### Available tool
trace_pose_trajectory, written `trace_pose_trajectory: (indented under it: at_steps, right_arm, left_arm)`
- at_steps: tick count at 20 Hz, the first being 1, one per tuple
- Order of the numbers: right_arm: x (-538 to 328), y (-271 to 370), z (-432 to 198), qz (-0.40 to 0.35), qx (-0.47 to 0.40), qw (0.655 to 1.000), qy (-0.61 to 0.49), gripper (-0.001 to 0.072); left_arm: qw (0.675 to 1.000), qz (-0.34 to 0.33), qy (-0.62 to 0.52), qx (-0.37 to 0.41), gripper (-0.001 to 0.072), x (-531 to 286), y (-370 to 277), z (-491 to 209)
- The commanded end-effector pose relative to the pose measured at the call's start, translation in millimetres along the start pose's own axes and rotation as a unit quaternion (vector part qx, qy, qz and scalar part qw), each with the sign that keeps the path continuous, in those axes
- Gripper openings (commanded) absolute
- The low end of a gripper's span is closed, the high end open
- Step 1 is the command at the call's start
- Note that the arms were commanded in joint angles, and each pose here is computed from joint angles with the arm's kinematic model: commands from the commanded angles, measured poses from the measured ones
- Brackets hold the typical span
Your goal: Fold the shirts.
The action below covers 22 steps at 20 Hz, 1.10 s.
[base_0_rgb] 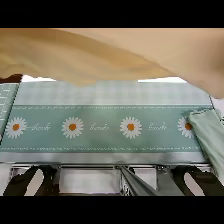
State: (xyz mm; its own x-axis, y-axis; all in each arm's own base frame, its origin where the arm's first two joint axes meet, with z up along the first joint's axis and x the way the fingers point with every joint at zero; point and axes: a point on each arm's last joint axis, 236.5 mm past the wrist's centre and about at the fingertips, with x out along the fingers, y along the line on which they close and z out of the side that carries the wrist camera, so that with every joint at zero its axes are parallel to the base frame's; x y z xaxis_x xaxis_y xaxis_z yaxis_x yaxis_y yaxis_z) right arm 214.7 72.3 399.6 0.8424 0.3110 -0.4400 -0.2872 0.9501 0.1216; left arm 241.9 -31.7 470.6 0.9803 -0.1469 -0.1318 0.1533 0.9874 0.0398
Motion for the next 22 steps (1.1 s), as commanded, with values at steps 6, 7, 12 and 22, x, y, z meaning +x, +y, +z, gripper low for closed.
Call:
trace_pose_trajectory:
  at_steps: [6, 7, 12, 22]
  right_arm:
    - [-6.6, 26.3, -96.6, 0.045, 0.053, 0.991, 0.119, 0.0023]
    - [11.0, 28.2, -118.5, 0.063, 0.072, 0.984, 0.15, 0.0023]
    - [124.4, -2.6, -218.6, 0.067, 0.194, 0.954, 0.218, 0.0023]
    - [354.5, -114.4, -274.7, -0.018, 0.339, 0.907, 0.248, 0.0043]
  left_arm:
    - [1.0, 0.014, 0.007, -0.005, 0.0035, 20.5, 9.9, -8.1]
    - [0.998, -0.021, 0.057, -0.03, 0.0036, 54.4, 1.2, -37.2]
    - [0.949, -0.119, 0.267, -0.114, 0.0036, 194.0, -34.6, -206.8]
    - [0.875, -0.151, 0.402, -0.222, 0.0073, 299.3, -102.2, -360.4]
